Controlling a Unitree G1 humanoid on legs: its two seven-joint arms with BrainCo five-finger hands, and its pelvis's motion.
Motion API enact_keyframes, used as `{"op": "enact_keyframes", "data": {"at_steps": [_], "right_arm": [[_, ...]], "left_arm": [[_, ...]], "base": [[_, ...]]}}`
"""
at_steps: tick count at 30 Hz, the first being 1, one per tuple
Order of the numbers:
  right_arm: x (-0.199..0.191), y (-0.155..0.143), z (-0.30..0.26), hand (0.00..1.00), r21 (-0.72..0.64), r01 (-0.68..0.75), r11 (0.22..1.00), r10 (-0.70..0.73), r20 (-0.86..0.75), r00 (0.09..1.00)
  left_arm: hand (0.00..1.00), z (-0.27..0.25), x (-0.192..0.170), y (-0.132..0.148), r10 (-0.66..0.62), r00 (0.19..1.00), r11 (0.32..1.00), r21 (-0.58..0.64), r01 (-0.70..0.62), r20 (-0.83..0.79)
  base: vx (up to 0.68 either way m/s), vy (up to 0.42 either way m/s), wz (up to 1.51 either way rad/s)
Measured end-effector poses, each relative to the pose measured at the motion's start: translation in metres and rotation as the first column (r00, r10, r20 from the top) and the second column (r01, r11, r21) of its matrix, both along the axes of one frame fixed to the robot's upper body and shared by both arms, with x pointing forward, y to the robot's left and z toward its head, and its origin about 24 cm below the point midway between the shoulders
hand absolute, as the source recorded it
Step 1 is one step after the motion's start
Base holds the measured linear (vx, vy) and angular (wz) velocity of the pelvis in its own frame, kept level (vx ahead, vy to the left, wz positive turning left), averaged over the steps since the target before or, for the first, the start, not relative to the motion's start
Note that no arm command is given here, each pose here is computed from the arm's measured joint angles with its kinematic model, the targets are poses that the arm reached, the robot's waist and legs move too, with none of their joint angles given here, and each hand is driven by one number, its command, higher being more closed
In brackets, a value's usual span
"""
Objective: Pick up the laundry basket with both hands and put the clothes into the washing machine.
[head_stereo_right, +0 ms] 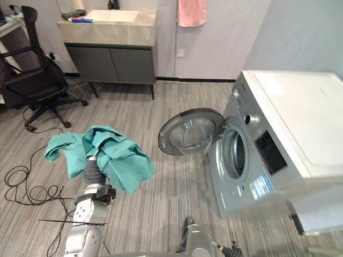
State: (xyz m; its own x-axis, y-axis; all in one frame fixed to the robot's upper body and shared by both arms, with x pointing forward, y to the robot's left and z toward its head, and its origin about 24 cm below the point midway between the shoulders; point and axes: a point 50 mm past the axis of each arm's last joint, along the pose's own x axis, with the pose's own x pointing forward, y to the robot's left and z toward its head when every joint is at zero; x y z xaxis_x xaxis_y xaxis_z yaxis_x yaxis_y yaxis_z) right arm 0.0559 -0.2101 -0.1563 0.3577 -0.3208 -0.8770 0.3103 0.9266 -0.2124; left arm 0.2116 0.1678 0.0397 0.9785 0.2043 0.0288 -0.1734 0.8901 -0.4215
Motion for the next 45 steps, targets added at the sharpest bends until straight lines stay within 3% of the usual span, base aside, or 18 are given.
{"op": "enact_keyframes", "data": {"at_steps": [5, 16, 21, 31, 34, 45], "right_arm": [[0.015, -0.019, 0.011, 0.00, -0.080, -0.056, 0.995, 0.060, 0.052, 0.997], [0.051, 0.008, 0.016, 0.00, -0.062, -0.200, 0.978, 0.207, 0.135, 0.969], [0.050, 0.042, 0.010, 0.00, 0.003, -0.337, 0.942, 0.333, 0.137, 0.933], [0.053, 0.037, 0.012, 0.00, 0.014, -0.303, 0.953, 0.295, 0.186, 0.937], [0.076, 0.032, 0.017, 0.00, -0.013, -0.324, 0.946, 0.320, 0.204, 0.925], [0.080, 0.001, 0.016, 0.00, -0.058, -0.268, 0.962, 0.274, 0.158, 0.949]], "left_arm": [[1.00, -0.001, -0.005, 0.005, 0.055, 0.998, 0.998, -0.033, -0.055, -0.005], [1.00, -0.007, -0.017, 0.028, 0.166, 0.986, 0.986, -0.019, -0.167, -0.035], [1.00, -0.004, -0.032, 0.051, 0.290, 0.956, 0.957, 0.007, -0.290, -0.042], [1.00, 0.012, -0.022, 0.050, 0.279, 0.959, 0.960, 0.011, -0.280, 0.055], [1.00, 0.017, -0.019, 0.053, 0.294, 0.953, 0.955, 0.007, -0.295, 0.080], [1.00, -0.007, -0.028, 0.071, 0.375, 0.926, 0.927, 0.017, -0.375, -0.033]], "base": [[0.53, -0.147, -0.49], [0.25, 0.166, -1.00], [0.02, 0.211, -0.83], [-0.09, 0.099, -0.86], [-0.06, -0.020, -2.02], [0.04, -0.097, -0.97]]}}
